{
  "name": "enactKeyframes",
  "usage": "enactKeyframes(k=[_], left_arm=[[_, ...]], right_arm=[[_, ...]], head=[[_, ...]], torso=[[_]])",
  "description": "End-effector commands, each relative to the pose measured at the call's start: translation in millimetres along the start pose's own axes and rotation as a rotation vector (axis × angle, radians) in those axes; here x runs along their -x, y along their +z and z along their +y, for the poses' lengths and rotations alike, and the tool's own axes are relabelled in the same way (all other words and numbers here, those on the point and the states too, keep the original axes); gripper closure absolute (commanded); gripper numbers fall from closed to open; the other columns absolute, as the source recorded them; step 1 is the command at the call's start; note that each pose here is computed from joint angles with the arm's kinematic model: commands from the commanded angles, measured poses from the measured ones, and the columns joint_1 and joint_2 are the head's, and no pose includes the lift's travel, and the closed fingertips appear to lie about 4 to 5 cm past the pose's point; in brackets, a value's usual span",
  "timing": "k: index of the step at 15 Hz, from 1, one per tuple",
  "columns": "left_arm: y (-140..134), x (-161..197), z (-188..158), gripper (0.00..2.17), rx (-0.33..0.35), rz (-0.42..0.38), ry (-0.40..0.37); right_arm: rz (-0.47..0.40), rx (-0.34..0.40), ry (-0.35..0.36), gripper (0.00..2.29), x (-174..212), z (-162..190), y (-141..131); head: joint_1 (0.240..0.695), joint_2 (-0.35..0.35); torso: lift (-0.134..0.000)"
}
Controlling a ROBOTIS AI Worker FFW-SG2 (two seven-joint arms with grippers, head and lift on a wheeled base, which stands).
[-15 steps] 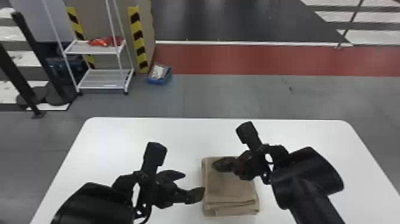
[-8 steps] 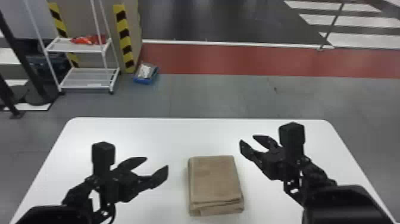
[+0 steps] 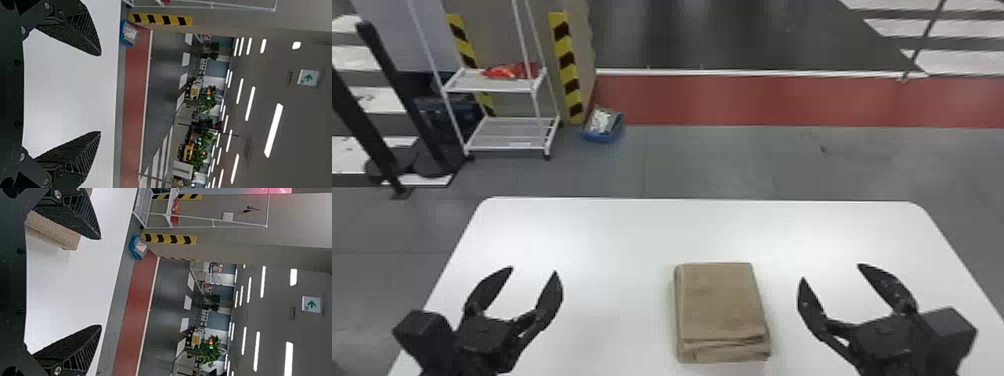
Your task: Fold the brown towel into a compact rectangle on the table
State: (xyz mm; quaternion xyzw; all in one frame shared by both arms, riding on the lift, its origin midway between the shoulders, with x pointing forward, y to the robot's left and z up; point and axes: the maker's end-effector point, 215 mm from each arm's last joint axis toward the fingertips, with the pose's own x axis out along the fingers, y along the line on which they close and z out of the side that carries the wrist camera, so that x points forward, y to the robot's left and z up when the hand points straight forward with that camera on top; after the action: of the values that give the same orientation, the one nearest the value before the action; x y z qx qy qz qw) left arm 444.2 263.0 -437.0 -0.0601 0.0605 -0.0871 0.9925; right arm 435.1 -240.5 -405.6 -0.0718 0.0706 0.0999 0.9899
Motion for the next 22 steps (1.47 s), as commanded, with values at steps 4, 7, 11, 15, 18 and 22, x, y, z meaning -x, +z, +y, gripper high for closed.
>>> enactKeyframes(k=[4,7,11,15,18,22], left_arm=[[0.9,34.7,7.7,0.19,-0.034,-0.014,0.019],[-0.5,37.0,4.8,0.19,-0.038,-0.003,0.018],[-3.3,44.0,9.2,0.19,-0.042,0.006,0.028],[3.5,45.7,9.6,0.19,-0.050,-0.017,0.020],[-3.3,46.3,11.6,0.19,-0.046,-0.005,0.021],[7.9,46.7,11.0,0.19,-0.054,-0.037,0.027]], right_arm=[[-0.099,-0.018,-0.015,0.07,38.5,3.5,15.8],[-0.099,-0.027,-0.013,0.07,39.4,7.1,17.4],[-0.096,-0.042,0.003,0.07,36.8,17.6,19.0],[-0.086,-0.037,0.005,0.07,36.2,19.3,16.1],[-0.084,-0.029,0.014,0.07,35.7,24.4,14.5],[-0.082,-0.029,0.001,0.07,37.6,21.7,12.5]], head=[[0.695,0.052],[0.695,0.051],[0.695,0.057],[0.695,0.074],[0.695,0.079],[0.695,0.086]], torso=[[0.000],[0.000],[0.000],[0.000],[0.000],[0.000]])
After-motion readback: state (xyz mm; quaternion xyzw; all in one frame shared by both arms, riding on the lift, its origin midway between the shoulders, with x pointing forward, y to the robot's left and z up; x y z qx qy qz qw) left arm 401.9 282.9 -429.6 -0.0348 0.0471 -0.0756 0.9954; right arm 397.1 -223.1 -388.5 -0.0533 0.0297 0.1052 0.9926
